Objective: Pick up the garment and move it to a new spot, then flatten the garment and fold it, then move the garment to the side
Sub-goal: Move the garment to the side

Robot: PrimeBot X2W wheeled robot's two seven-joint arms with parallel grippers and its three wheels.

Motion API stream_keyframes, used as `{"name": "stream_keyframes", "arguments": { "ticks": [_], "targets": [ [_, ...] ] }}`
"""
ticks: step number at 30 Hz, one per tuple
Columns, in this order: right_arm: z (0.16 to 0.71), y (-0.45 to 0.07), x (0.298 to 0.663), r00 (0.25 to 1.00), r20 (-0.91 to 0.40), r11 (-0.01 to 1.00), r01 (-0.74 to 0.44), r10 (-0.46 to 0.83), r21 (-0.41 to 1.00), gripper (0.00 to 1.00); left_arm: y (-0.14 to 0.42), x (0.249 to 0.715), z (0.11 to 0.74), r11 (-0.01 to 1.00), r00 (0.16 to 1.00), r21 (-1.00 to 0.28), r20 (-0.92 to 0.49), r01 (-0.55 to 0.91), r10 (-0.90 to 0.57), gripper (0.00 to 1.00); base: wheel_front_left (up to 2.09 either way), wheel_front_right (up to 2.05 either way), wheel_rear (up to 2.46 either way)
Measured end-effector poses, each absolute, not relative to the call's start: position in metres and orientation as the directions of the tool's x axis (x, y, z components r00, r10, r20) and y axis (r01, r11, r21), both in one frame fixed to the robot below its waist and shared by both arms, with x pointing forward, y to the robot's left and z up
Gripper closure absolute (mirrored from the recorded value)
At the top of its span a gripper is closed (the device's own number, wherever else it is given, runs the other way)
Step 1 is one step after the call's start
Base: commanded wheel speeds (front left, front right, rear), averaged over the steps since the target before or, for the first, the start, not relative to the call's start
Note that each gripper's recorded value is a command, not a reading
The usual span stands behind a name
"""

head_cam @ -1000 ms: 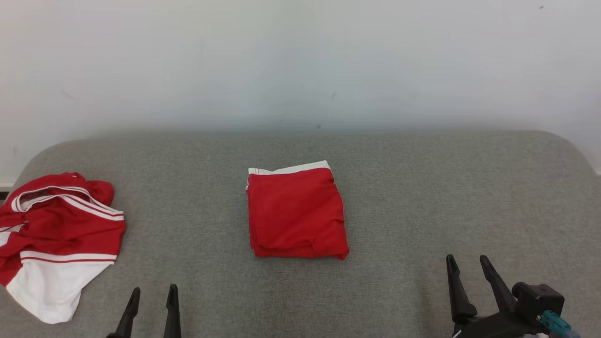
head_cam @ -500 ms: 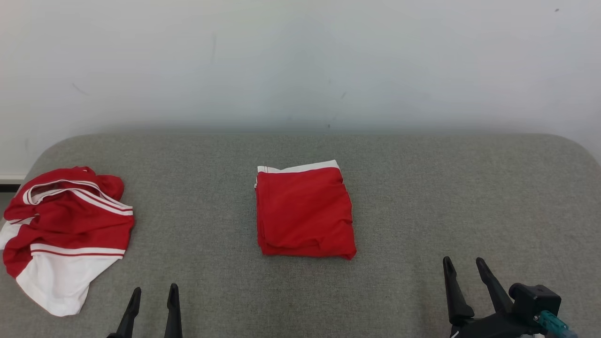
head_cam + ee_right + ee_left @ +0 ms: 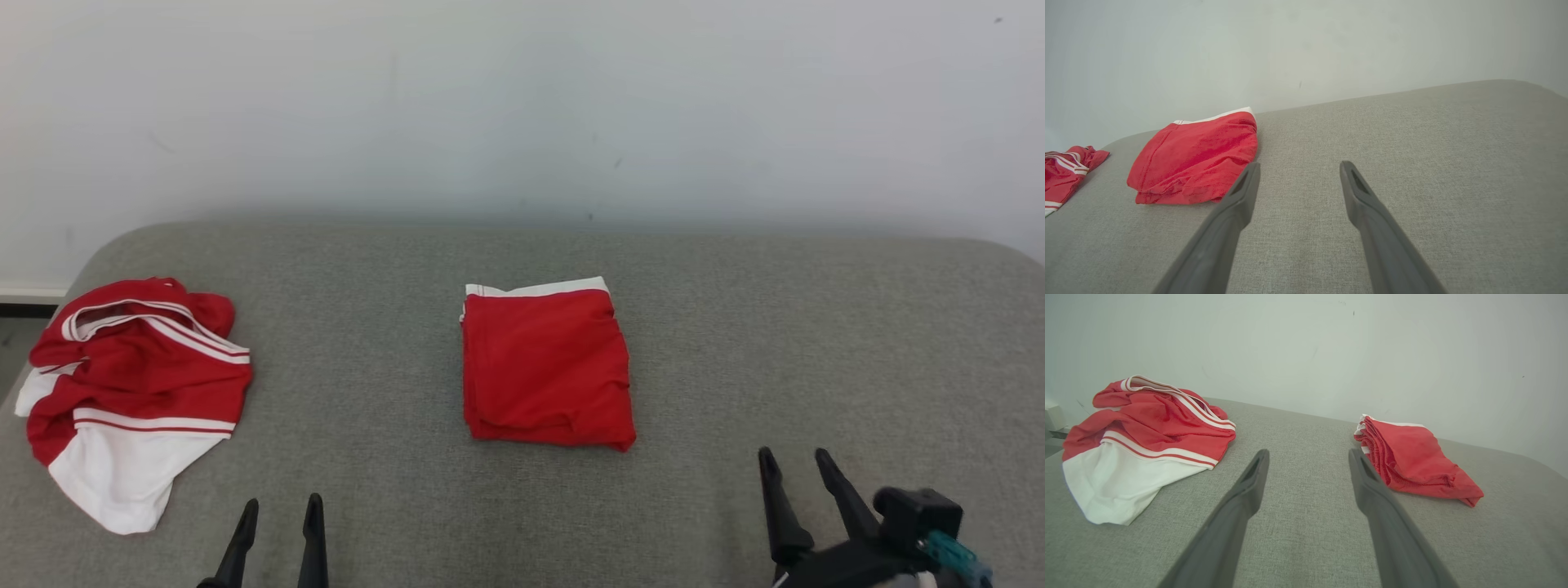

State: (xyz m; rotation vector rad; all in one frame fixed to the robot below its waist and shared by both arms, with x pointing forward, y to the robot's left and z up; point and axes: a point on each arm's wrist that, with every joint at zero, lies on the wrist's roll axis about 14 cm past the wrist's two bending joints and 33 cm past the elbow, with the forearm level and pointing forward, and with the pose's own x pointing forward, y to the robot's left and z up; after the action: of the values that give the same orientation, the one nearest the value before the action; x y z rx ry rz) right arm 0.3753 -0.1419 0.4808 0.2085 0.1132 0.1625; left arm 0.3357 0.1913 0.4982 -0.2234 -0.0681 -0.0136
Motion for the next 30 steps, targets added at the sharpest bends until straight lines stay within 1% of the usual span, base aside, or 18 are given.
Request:
{"name": "stream_keyframes", "arguments": {
  "ticks": [3, 4, 6, 8, 9, 10, 11, 15, 22, 28, 30],
  "targets": [
    [0.485, -0.126, 0.383, 0.969, -0.106, 0.955, -0.193, 0.221, 0.224, 0.00, 0.192, 0.333, 0.497, 0.975, 0.998, -0.222, 0.066, 0.016, -0.002, 0.00, 0.00, 0.00, 0.00],
    [0.484, -0.120, 0.387, 0.962, -0.130, 0.952, -0.206, 0.239, 0.225, 0.00, 0.192, 0.331, 0.496, 0.974, 0.998, -0.225, 0.063, 0.015, -0.001, 0.00, 0.00, 0.00, 0.00],
    [0.470, -0.109, 0.391, 0.930, -0.238, 0.946, -0.227, 0.281, 0.229, 0.00, 0.195, 0.328, 0.495, 0.974, 0.998, -0.227, 0.060, 0.005, 0.009, 0.00, 0.00, 0.00, 0.00],
    [0.463, -0.100, 0.397, 0.896, -0.319, 0.943, -0.243, 0.309, 0.229, 0.00, 0.202, 0.324, 0.494, 0.974, 0.998, -0.225, 0.058, -0.012, 0.026, 0.00, 0.00, 0.00, 0.00],
    [0.468, -0.097, 0.405, 0.887, -0.333, 0.940, -0.253, 0.319, 0.228, 0.00, 0.204, 0.322, 0.494, 0.975, 0.998, -0.223, 0.057, -0.021, 0.034, 0.00, 0.00, 0.00, 0.00],
    [0.482, -0.090, 0.423, 0.881, -0.334, 0.933, -0.263, 0.336, 0.244, 0.00, 0.210, 0.318, 0.494, 0.974, 0.997, -0.222, 0.055, -0.038, 0.051, 0.00, 0.00, 0.00, 0.00],
    [0.487, -0.087, 0.432, 0.876, -0.340, 0.931, -0.269, 0.343, 0.247, 0.00, 0.212, 0.316, 0.493, 0.974, 0.997, -0.223, 0.054, -0.047, 0.061, 0.00, 0.00, 0.00, 0.00],
    [0.484, -0.082, 0.458, 0.844, -0.422, 0.938, -0.248, 0.332, 0.241, 0.00, 0.219, 0.309, 0.493, 0.970, 0.995, -0.230, 0.051, -0.076, 0.090, 0.00, 0.00, 0.00, 0.00],
    [0.459, -0.066, 0.490, 0.744, -0.592, 0.948, -0.199, 0.310, 0.248, 0.00, 0.236, 0.290, 0.487, 0.957, 0.986, -0.245, 0.031, -0.154, 0.167, 0.00, 0.00, 0.00, 0.00],
    [0.445, -0.037, 0.508, 0.671, -0.669, 0.948, -0.213, 0.319, 0.238, 0.00, 0.256, 0.273, 0.481, 0.939, 0.969, -0.245, 0.005, -0.240, 0.249, 0.00, 0.00, 0.00, 0.00],
    [0.442, -0.034, 0.510, 0.661, -0.680, 0.948, -0.215, 0.317, 0.233, 0.00, 0.258, 0.271, 0.480, 0.937, 0.966, -0.244, 0.000, -0.250, 0.258, 0.00, 0.00, 0.00, 0.00]
  ]
}}
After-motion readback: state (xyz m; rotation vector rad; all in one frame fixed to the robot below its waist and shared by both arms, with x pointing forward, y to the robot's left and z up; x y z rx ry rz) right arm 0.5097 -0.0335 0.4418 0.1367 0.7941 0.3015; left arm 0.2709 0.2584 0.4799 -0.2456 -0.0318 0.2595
